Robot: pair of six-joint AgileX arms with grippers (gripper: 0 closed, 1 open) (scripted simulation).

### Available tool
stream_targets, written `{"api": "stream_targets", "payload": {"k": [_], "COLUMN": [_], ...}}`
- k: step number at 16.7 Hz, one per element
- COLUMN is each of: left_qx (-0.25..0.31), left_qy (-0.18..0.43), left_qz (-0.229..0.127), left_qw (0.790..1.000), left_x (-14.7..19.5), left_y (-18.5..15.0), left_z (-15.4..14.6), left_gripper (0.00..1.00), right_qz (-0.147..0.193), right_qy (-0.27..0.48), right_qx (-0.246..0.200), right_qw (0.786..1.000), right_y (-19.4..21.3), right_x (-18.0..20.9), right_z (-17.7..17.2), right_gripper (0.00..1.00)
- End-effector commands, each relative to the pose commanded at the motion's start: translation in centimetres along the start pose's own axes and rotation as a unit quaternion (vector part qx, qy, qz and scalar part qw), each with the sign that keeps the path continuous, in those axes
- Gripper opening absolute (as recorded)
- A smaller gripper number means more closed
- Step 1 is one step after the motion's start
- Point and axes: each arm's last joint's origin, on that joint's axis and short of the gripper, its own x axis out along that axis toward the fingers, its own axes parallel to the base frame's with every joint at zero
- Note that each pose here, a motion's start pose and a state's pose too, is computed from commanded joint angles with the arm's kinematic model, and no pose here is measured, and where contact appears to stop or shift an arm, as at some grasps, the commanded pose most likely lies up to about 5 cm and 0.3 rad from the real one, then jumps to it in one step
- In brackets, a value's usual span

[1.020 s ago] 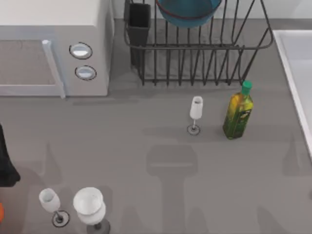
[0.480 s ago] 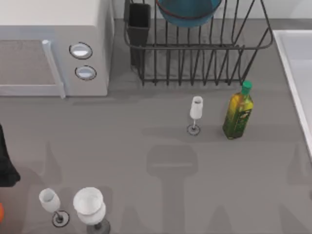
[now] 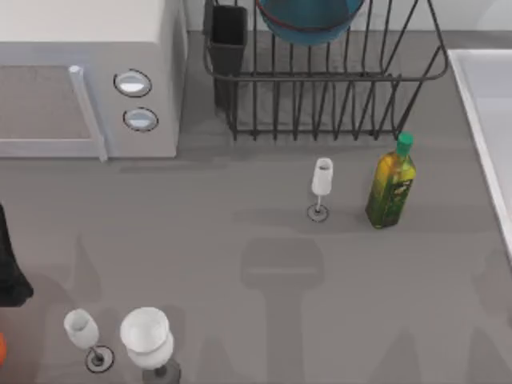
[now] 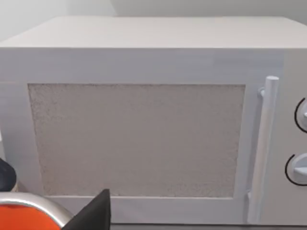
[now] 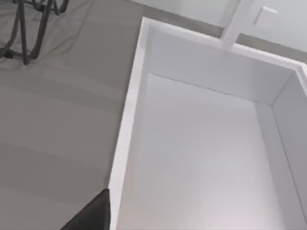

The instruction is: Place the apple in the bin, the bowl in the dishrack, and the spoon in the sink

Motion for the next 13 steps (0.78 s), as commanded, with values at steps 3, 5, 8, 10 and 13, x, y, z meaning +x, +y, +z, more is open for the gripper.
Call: {"api": "stream_targets", "payload": {"k": [3, 5, 8, 10, 13], "left_qx": [0.0, 0.0, 0.0, 0.0, 0.0], "left_qy": [0.0, 0.0, 0.0, 0.0, 0.0], "left_qz": [0.0, 0.0, 0.0, 0.0, 0.0], "left_qw": [1.0, 1.0, 1.0, 1.0, 1.0], "left_x": [0.0, 0.0, 0.0, 0.0, 0.0], "left_y": [0.0, 0.0, 0.0, 0.0, 0.0], "left_z": [0.0, 0.0, 0.0, 0.0, 0.0], "left_gripper": [1.0, 1.0, 1.0, 1.0, 1.0], "right_qz": [0.048, 0.099, 0.187, 0.252, 0.339], "right_qy": [0.137, 0.217, 0.309, 0.356, 0.397], "right_qx": [-0.12, -0.193, -0.276, -0.319, -0.359], "right_qw": [0.982, 0.952, 0.891, 0.842, 0.773], "right_y": [-0.7, -1.2, -1.9, -2.4, -2.9], "right_x": [1.4, 2.6, 4.7, 6.2, 8.3], "right_z": [1.3, 2.2, 3.2, 3.5, 3.7], "right_gripper": [1.0, 1.0, 1.0, 1.0, 1.0]}}
